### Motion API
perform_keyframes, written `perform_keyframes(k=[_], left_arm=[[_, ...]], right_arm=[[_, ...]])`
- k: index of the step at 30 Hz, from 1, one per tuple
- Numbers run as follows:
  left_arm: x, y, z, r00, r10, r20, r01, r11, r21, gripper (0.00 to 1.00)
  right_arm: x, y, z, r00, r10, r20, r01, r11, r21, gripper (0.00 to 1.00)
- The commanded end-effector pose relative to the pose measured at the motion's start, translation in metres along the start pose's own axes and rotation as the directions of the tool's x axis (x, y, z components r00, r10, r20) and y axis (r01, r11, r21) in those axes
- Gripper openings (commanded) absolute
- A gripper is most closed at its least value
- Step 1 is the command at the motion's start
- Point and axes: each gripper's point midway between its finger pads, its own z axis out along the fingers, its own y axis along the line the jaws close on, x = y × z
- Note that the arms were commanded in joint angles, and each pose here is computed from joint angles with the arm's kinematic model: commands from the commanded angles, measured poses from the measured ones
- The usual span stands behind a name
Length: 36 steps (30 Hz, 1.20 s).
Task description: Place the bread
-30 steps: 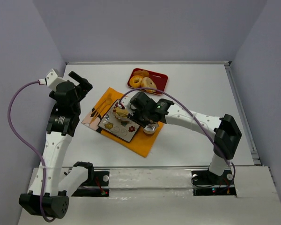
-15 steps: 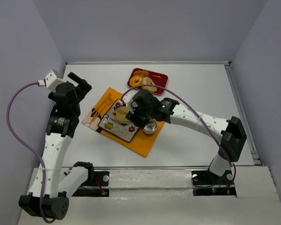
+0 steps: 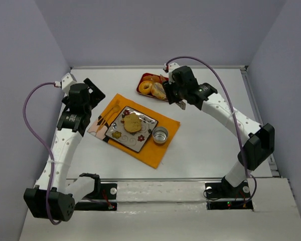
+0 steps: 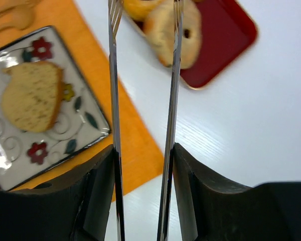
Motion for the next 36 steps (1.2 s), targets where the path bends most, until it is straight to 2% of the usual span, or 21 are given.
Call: perform_keyframes(k=[1, 8, 13, 20, 22, 23, 26, 28, 29, 36], left_arm=[[0.009, -0.021, 0.008, 0.997, 0.023, -0.069, -0.017, 0.996, 0.086, 0.99], [0.029, -0.021, 0.022, 0.988, 0.065, -0.140, -0.054, 0.996, 0.077, 0.99], [0.033, -0.019, 0.024, 0.986, 0.071, -0.150, -0.061, 0.996, 0.072, 0.99], [0.036, -0.015, 0.024, 0.985, 0.076, -0.155, -0.067, 0.996, 0.063, 0.99], [0.035, -0.015, 0.024, 0.986, 0.074, -0.151, -0.065, 0.996, 0.059, 0.99], [0.034, -0.015, 0.024, 0.986, 0.073, -0.150, -0.065, 0.996, 0.060, 0.99], [0.033, -0.016, 0.024, 0.986, 0.073, -0.148, -0.064, 0.996, 0.060, 0.99], [0.031, -0.017, 0.024, 0.987, 0.072, -0.146, -0.064, 0.996, 0.059, 0.99], [0.030, -0.018, 0.024, 0.987, 0.071, -0.145, -0.063, 0.996, 0.062, 0.99], [0.022, -0.025, 0.020, 0.989, 0.064, -0.130, -0.053, 0.995, 0.086, 0.99]], right_arm=[[-0.012, -0.032, 0.007, 0.993, 0.113, 0.017, -0.114, 0.987, 0.112, 0.53], [0.002, -0.034, 0.045, 0.993, 0.096, -0.063, -0.088, 0.989, 0.122, 0.58], [0.004, -0.030, 0.063, 0.993, 0.078, -0.086, -0.069, 0.992, 0.102, 0.61], [0.018, -0.036, 0.077, 0.988, 0.082, -0.134, -0.062, 0.987, 0.150, 0.63], [0.020, -0.038, 0.079, 0.987, 0.083, -0.137, -0.061, 0.985, 0.162, 0.60], [0.019, -0.041, 0.079, 0.987, 0.085, -0.134, -0.060, 0.982, 0.177, 0.54], [0.016, -0.047, 0.078, 0.989, 0.081, -0.127, -0.053, 0.976, 0.209, 0.46], [0.008, -0.050, 0.072, 0.991, 0.081, -0.107, -0.055, 0.973, 0.224, 0.36], [0.003, -0.050, 0.068, 0.992, 0.079, -0.094, -0.057, 0.974, 0.218, 0.27], [-0.047, -0.050, 0.013, 0.998, 0.038, 0.054, -0.047, 0.983, 0.178, 0.23]])
